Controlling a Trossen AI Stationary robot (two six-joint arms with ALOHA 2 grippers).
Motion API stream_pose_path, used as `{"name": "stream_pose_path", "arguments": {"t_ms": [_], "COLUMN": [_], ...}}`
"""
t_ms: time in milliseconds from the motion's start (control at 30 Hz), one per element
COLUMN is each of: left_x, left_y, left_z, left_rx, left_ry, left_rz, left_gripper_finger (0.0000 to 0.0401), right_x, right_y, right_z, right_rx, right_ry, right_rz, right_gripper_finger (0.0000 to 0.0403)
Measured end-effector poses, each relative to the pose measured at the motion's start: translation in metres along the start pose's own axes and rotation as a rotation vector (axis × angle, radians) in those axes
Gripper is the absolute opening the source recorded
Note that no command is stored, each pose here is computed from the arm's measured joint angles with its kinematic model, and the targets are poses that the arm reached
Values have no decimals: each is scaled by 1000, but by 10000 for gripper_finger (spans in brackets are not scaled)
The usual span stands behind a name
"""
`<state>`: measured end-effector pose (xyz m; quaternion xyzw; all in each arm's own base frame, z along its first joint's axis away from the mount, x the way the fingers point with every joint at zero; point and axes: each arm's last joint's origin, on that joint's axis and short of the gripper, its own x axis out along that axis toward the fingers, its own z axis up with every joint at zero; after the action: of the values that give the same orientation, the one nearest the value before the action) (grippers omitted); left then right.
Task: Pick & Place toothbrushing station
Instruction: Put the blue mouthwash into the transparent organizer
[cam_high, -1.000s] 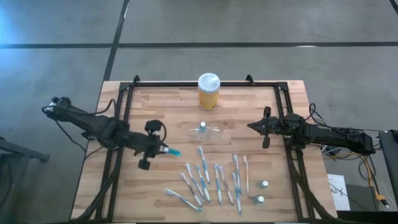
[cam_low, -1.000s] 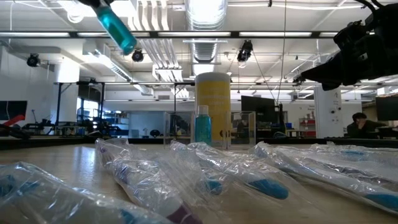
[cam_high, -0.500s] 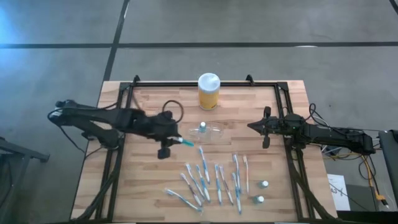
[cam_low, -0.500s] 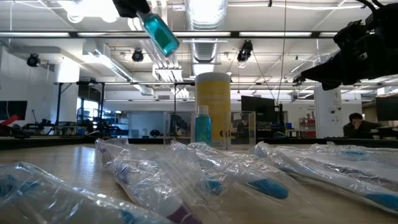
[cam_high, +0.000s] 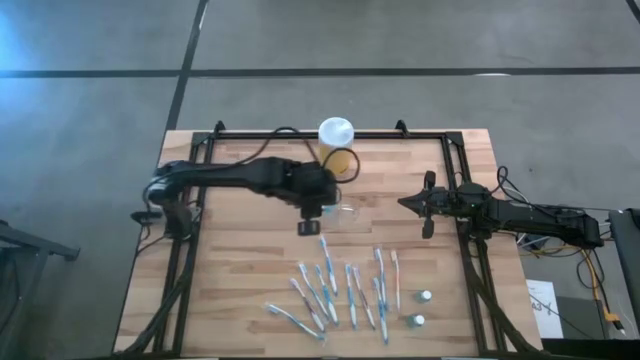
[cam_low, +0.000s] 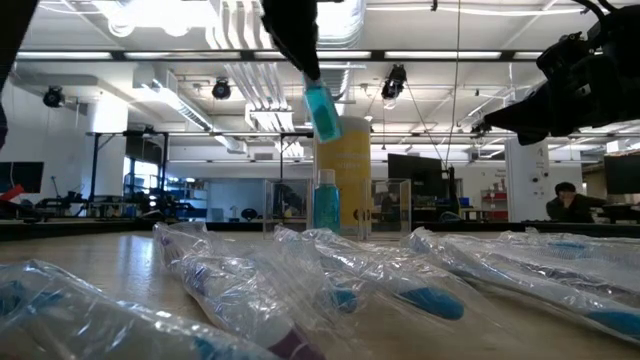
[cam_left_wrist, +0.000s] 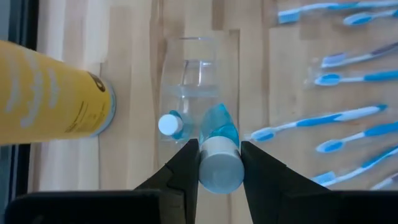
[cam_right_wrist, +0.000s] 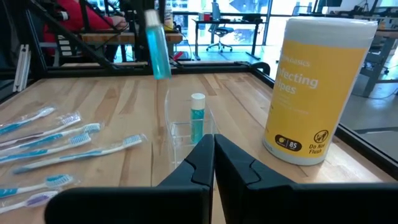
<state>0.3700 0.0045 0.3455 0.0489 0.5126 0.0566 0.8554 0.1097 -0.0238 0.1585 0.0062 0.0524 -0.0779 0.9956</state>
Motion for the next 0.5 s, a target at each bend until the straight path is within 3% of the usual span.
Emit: {"name": "stream_pose_path", "arguments": {"t_ms": [233,500], "left_x": [31,47], "left_y": [8,20], "left_z": [18,14], "left_rx": [7,-73], "left_ry": [60,139], "left_rz": [11,23], "left_gripper_finger": [96,96], "right_x": [0,0], "right_y": [0,0], "right_z": [-1,-2], "right_rx": [-2,2], "right_ry": [9,21], "right_rz": [1,1], "right_gripper_finger": [8,8]}}
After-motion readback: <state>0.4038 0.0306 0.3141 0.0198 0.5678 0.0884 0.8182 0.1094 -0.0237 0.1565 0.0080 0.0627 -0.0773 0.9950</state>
